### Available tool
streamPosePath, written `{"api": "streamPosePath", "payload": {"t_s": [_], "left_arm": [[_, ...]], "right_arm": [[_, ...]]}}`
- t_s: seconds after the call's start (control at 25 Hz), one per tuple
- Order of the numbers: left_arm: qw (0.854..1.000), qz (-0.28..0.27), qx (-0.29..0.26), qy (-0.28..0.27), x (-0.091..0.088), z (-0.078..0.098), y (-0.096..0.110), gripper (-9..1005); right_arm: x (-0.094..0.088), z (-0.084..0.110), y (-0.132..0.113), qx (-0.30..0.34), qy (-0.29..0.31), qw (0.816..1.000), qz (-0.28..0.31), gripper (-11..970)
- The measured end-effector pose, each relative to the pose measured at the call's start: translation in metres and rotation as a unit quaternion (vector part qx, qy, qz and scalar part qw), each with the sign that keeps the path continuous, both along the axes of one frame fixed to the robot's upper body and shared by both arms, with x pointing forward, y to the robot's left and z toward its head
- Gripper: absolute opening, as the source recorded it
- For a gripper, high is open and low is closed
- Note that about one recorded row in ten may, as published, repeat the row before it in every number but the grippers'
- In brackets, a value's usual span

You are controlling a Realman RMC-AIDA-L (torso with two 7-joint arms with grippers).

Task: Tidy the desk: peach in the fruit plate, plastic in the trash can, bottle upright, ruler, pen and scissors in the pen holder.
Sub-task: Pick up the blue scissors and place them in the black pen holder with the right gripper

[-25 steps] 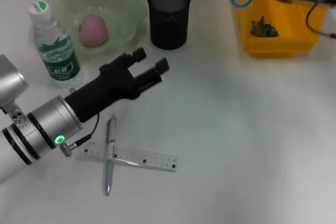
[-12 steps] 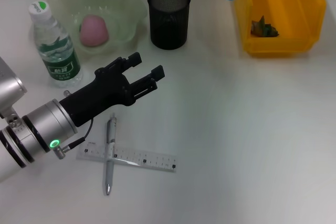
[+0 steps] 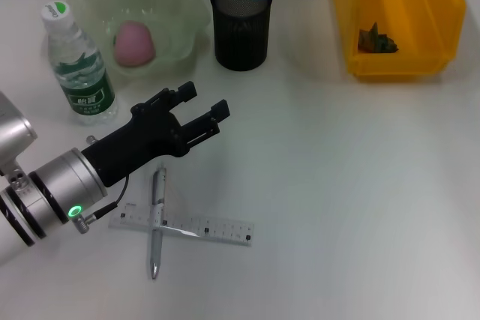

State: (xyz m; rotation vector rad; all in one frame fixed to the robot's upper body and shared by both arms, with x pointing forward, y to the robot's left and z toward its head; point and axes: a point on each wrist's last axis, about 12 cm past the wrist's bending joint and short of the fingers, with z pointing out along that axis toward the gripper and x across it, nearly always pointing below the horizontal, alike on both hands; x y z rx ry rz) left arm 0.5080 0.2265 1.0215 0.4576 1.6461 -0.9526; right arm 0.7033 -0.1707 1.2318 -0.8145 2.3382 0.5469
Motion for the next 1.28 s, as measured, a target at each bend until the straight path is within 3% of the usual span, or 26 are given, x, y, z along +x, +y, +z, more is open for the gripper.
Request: {"api": "streamPosePath", "payload": {"t_s": [0.12, 0.4, 0.64, 1.28], "left_arm": [[1.0, 0.007, 0.0, 0.002, -0.002, -0.002, 0.002, 789], [0.999, 0.034, -0.014, 0.006, -0.007, -0.004, 0.008, 787], [0.999, 0.037, -0.021, 0.003, -0.009, -0.003, 0.009, 786], [0.998, 0.049, -0.031, 0.001, -0.009, -0.002, 0.012, 781]], "right_arm": [[0.004, 0.001, 0.012, -0.032, -0.014, 0.999, 0.005, 154], [0.007, -0.005, 0.023, -0.04, -0.026, 0.999, 0.001, 161], [0.006, -0.011, 0.047, -0.048, -0.035, 0.998, 0.02, 168], [0.005, -0.02, 0.06, -0.065, -0.048, 0.997, 0.02, 185]]}}
